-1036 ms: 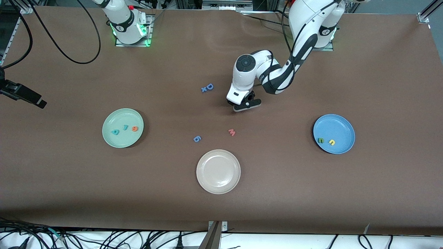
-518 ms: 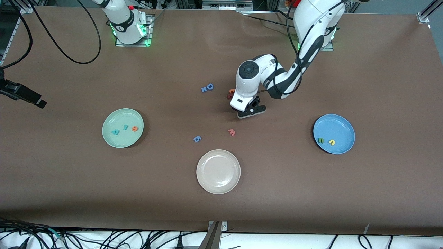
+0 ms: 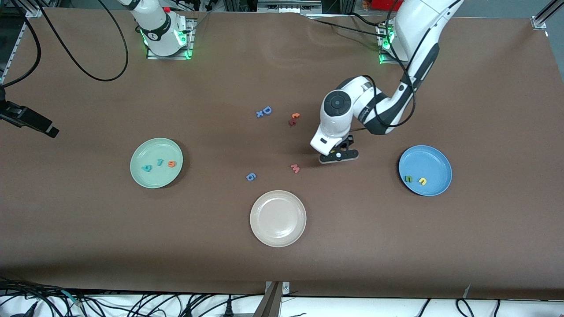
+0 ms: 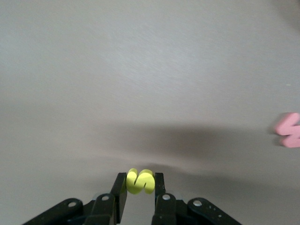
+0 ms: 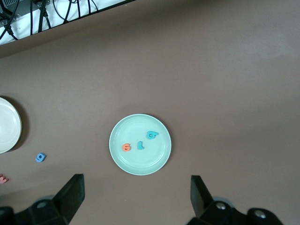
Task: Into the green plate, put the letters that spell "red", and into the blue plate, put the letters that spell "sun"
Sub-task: 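Lower the left gripper onto the yellow s and close it, then carry the yellow s onto the blue plate and open the left gripper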
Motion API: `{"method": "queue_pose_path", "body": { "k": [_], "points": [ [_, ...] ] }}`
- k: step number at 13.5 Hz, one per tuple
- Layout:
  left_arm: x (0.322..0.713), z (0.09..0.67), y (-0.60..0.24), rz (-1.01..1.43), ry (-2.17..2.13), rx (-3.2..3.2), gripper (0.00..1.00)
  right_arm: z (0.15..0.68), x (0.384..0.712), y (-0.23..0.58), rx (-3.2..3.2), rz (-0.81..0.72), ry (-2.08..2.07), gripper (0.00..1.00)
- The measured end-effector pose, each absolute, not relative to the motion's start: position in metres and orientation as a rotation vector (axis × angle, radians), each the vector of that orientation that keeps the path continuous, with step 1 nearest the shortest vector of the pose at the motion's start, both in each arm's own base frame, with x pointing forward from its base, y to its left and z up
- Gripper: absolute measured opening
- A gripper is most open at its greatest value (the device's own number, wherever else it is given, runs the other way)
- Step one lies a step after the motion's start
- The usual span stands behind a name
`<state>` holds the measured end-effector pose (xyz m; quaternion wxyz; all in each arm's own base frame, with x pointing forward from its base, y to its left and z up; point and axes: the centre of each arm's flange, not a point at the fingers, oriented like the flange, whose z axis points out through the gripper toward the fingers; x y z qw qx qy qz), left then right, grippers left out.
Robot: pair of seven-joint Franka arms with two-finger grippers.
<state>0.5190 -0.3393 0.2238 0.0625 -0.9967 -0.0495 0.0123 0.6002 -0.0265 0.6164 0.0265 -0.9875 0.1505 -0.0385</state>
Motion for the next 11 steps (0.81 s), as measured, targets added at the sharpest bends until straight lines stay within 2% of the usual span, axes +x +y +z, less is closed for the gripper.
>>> {"method": "queue_pose_path", "body": {
  "k": [6, 11],
  "points": [
    [0.579, 0.254, -0.198, 0.172, 0.120, -2.973, 0.28, 0.615, 0.600, -0.027, -3.052, -0.115, 0.465, 1.00],
    [0.599, 0.257, -0.113, 0.239, 0.323, -2.974, 0.28, 0.615, 0.600, -0.027, -3.052, -0.113, 0.466, 1.00]
  ]
}}
